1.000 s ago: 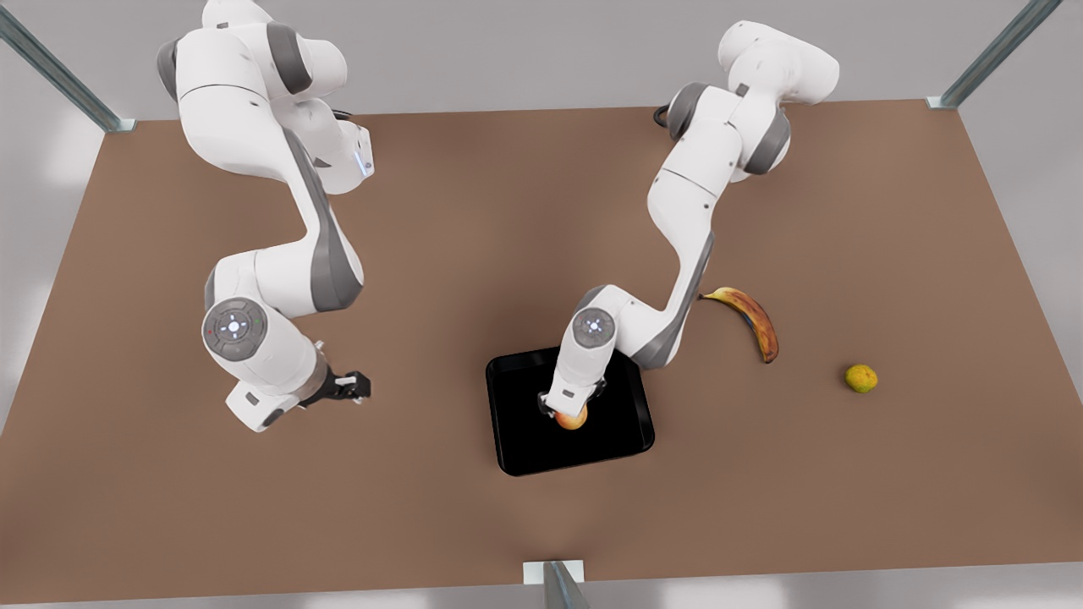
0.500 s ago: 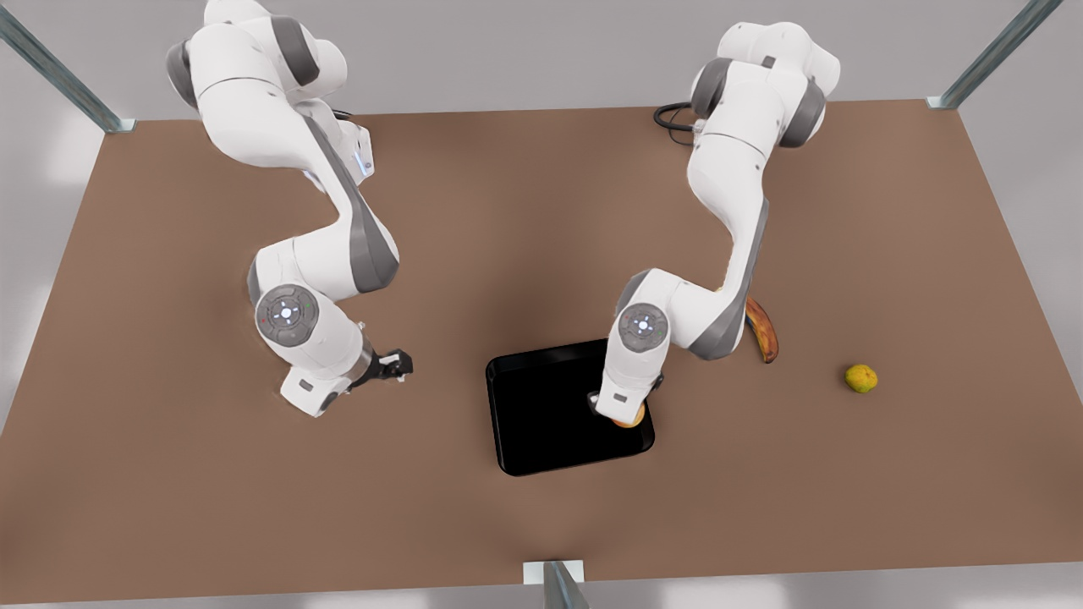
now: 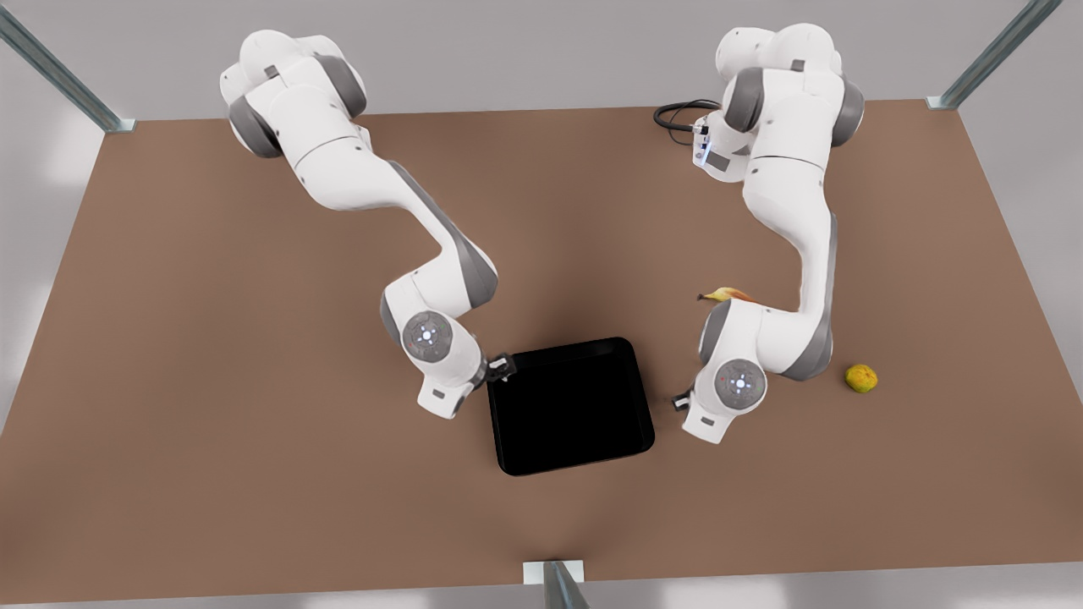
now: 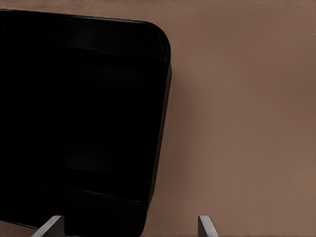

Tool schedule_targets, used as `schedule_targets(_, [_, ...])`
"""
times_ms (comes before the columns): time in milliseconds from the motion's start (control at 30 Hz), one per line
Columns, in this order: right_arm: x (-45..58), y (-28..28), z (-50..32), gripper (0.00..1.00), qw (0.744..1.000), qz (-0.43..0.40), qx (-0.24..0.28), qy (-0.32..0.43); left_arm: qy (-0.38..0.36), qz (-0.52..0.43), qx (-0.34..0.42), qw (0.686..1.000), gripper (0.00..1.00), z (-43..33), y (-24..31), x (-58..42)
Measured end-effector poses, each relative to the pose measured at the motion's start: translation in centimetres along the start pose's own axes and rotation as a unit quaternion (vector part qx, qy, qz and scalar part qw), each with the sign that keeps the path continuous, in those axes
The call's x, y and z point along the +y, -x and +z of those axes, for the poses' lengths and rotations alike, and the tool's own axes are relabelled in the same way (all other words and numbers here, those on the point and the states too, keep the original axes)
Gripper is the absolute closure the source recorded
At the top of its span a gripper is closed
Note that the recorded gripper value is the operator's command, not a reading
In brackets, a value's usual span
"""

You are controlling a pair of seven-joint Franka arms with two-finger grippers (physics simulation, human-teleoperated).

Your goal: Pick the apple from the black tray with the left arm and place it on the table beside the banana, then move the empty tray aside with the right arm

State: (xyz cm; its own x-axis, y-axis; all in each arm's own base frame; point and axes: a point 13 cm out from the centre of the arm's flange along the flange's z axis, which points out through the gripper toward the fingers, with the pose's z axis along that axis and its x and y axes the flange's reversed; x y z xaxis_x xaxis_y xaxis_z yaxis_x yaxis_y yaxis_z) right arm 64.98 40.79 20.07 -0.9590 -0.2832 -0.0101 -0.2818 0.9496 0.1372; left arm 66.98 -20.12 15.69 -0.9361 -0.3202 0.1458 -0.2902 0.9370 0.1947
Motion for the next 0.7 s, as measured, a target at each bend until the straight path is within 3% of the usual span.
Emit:
schedule_targets(300, [0.1, 1.7, 3.9, 0.00, 1.000, 0.008, -0.019, -0.006, 0.018, 0.050, 0.036, 0.998, 0.30, 7.3, 2.4, 3.5])
schedule_targets(333, [0.1, 1.6, 4.4, 0.00, 1.000, 0.007, -0.018, -0.009, 0.017, 0.056, 0.036, 0.998, 0.09, 7.5, 2.5, 3.5])
schedule_targets(367, [0.1, 1.5, 5.0, 0.00, 1.000, 0.007, -0.016, -0.011, 0.016, 0.063, 0.035, 0.997, 0.00, 7.6, 2.5, 3.4])
schedule_targets(533, [0.2, 1.1, 8.2, 0.00, 1.000, 0.006, -0.009, -0.017, 0.010, 0.089, 0.029, 0.996, 0.00, 7.1, 2.9, 3.3])
schedule_targets(667, [-0.3, 0.9, 9.9, 0.00, 1.000, 0.006, -0.004, -0.019, -0.020, 0.110, -0.024, 0.993, 0.00, -4.7, 2.8, 2.6])
schedule_targets(700, [-0.3, 0.9, 10.0, 0.12, 1.000, 0.006, -0.005, -0.019, -0.031, 0.122, -0.040, 0.991, 0.00, -9.5, 1.2, 2.2])
